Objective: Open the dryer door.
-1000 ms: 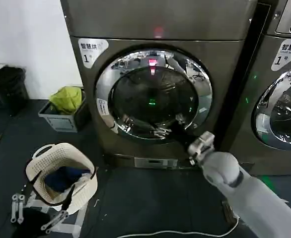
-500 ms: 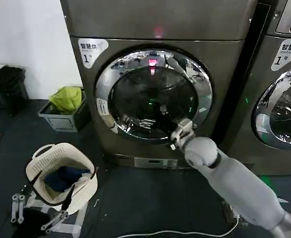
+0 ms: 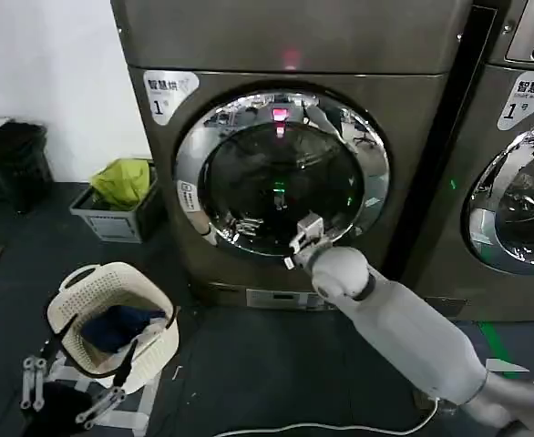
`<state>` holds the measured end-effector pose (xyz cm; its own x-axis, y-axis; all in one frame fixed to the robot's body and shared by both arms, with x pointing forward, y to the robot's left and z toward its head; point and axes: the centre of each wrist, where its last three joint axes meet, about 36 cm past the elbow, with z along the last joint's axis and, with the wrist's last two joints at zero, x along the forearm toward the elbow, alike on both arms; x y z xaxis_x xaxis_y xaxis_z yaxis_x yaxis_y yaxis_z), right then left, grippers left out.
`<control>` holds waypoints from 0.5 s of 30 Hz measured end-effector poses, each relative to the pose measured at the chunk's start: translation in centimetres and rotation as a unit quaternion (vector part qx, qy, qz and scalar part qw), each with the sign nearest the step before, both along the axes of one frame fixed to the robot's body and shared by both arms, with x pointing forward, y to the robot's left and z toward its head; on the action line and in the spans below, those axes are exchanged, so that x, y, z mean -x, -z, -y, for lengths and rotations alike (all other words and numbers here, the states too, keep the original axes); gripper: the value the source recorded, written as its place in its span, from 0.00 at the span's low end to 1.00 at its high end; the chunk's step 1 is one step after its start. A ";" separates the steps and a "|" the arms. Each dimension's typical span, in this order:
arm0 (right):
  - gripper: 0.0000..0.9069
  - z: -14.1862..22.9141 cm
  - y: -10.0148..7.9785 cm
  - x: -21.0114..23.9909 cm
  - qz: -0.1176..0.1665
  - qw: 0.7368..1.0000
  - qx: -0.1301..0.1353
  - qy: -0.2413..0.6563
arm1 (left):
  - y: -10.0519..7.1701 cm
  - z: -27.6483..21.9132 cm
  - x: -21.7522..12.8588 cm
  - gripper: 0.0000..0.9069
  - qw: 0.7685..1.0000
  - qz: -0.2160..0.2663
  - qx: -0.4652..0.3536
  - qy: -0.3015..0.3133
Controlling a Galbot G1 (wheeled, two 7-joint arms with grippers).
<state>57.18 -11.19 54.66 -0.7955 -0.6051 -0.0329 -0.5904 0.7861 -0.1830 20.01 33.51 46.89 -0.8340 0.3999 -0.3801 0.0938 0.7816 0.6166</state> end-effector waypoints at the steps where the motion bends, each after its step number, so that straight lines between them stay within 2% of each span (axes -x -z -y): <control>1: 1.00 -0.2 0.0 -0.1 0.000 1.000 0.001 0.001 | 0.0 0.0 0.0 1.00 1.000 0.000 0.000 0.000; 15: 1.00 -3.7 -0.1 -1.2 -0.006 1.000 0.012 -0.002 | 0.1 0.0 -0.1 1.00 1.000 0.000 0.001 -0.002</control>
<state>58.42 -7.48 54.80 -0.7937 -0.6082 -0.0097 -0.5951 0.7797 -0.1946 20.09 33.52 46.78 -0.8355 0.3959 -0.3809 0.0912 0.7836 0.6145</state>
